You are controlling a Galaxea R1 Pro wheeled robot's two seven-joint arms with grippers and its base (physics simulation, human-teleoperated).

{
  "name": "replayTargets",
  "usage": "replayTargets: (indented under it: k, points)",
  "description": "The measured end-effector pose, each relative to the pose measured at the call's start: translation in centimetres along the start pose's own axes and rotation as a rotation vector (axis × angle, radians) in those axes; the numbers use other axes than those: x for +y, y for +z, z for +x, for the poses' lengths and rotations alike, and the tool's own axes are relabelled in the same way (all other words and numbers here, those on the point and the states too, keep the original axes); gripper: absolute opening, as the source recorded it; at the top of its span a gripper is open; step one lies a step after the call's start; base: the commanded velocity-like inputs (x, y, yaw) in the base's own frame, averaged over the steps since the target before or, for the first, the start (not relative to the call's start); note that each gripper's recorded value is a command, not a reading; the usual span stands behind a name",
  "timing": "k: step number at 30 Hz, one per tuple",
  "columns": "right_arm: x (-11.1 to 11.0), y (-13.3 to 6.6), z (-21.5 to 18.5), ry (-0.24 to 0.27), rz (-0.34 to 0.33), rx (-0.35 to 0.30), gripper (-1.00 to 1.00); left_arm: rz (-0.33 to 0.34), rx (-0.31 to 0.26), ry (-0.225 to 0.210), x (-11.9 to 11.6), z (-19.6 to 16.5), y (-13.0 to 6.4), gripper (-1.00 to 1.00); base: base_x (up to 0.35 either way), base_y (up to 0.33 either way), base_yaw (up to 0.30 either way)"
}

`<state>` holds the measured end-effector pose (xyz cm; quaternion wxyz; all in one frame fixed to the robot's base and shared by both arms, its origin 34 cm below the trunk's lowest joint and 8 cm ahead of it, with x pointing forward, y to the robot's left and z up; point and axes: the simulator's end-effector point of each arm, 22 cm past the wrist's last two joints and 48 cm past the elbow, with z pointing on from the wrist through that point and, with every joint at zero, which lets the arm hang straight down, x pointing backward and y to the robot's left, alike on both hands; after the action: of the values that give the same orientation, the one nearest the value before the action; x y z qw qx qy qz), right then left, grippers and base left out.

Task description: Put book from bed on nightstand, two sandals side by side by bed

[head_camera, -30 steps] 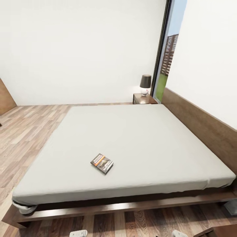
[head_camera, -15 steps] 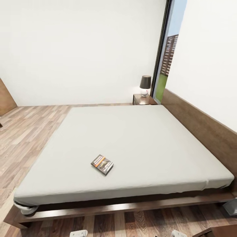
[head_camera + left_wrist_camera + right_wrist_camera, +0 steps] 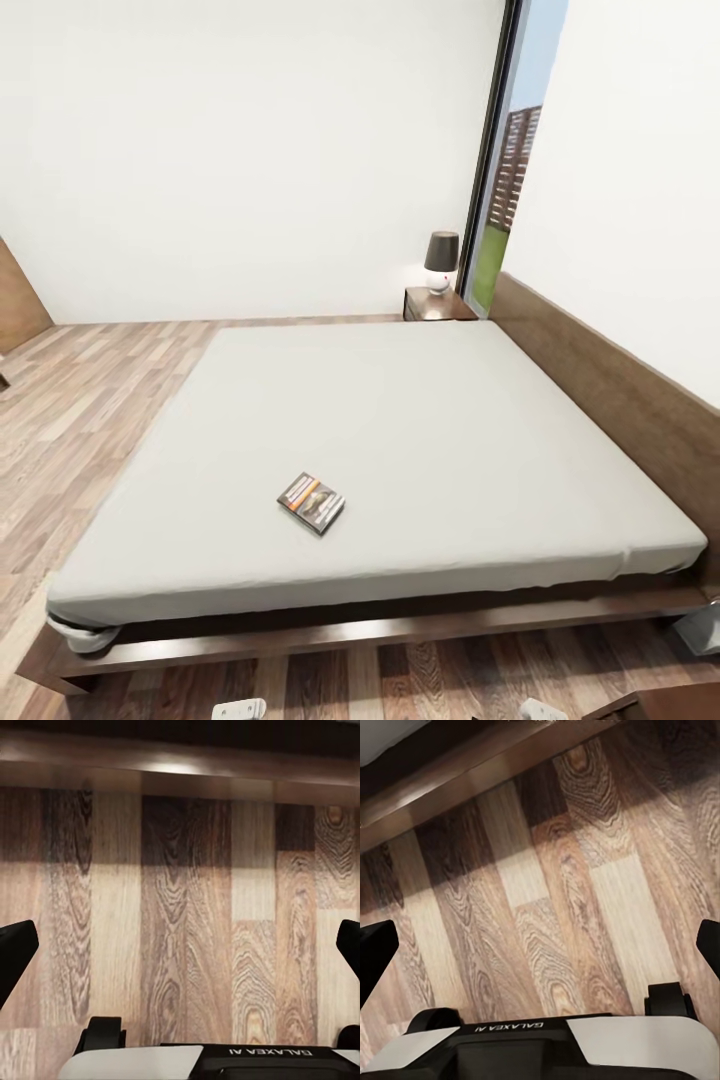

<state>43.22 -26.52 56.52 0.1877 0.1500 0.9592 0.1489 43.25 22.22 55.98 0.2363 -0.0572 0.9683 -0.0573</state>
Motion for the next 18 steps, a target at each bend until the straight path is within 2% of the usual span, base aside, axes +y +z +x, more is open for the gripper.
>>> replayTargets:
  k: [18]
  points:
    - [0.7, -2.1, -0.3, 0.0, 0.0, 0.001, 1.0, 0.0, 0.001, 0.0, -0.3, -0.6, -2.1, 1.0, 0.0, 0.0, 0.0]
